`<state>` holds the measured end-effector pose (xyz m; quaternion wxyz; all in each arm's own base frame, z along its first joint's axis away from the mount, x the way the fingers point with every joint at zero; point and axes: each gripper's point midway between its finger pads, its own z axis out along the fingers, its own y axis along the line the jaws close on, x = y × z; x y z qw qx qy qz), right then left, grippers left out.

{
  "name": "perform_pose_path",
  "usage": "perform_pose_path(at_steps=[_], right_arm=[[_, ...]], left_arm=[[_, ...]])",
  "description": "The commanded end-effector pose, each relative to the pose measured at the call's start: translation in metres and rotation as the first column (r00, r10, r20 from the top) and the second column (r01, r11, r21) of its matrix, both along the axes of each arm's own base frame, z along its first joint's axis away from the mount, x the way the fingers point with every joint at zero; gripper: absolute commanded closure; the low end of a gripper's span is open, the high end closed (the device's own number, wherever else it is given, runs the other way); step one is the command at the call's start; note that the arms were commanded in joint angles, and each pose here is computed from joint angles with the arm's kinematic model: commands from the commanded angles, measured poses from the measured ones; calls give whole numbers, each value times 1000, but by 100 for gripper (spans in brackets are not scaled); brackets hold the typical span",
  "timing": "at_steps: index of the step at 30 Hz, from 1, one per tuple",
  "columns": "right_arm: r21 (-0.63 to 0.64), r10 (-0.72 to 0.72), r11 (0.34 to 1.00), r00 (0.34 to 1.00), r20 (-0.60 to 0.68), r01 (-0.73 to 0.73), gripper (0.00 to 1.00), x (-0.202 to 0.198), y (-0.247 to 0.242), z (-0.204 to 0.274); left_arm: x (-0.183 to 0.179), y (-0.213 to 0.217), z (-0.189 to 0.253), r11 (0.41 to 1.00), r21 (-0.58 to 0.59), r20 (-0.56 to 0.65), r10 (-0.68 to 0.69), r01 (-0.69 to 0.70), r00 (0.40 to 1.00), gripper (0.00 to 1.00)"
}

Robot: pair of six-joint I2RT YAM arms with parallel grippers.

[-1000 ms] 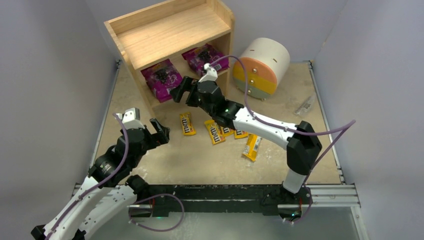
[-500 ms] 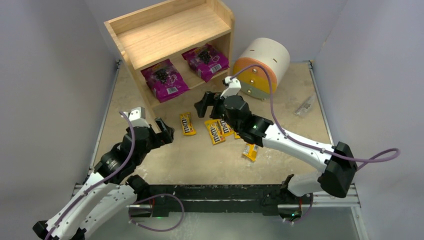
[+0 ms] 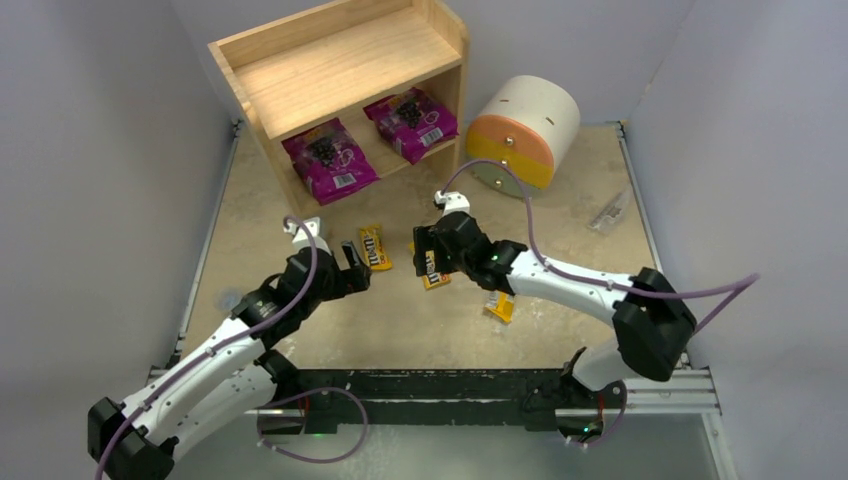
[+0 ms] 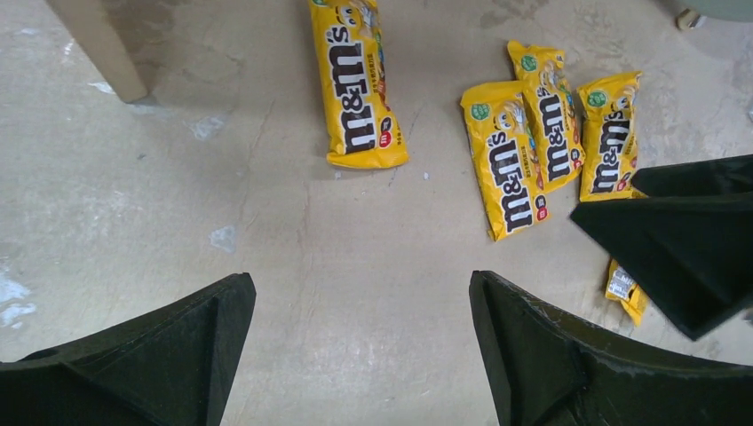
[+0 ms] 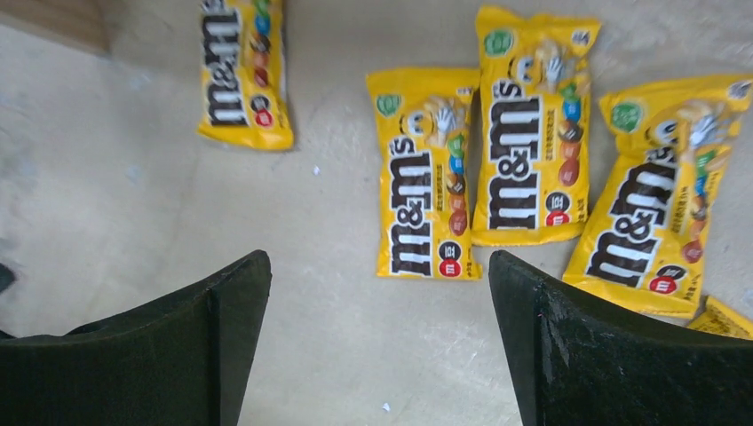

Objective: Place and organize the candy bags onto the shelf

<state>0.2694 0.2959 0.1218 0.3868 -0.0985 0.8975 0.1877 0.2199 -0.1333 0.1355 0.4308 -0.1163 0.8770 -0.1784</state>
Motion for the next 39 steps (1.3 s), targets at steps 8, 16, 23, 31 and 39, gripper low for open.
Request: perform_pose_path(at_steps=[8, 16, 23, 31, 39], right_arm=[[-172, 26, 983, 985, -170, -56, 15, -6, 2, -68], [-304, -62, 952, 992, -113, 25, 19, 13, -16, -90], [-293, -39, 956, 996, -84, 13, 38, 14, -16, -99], [-265, 29, 963, 997, -67, -45, 57, 13, -9, -103], [-182, 80, 981, 996, 24, -75, 67, 13, -2, -75]], left_arm=[[11, -16, 1, 999, -46, 20, -17, 18, 1000, 2], [12, -15, -1, 999, -35, 15, -14, 15, 1000, 2], [13, -16, -3, 999, -31, 9, -16, 16, 1000, 2], [12, -15, -3, 1000, -27, 7, -16, 16, 1000, 2], [14, -24, 0, 998, -54, 16, -43, 44, 999, 2]])
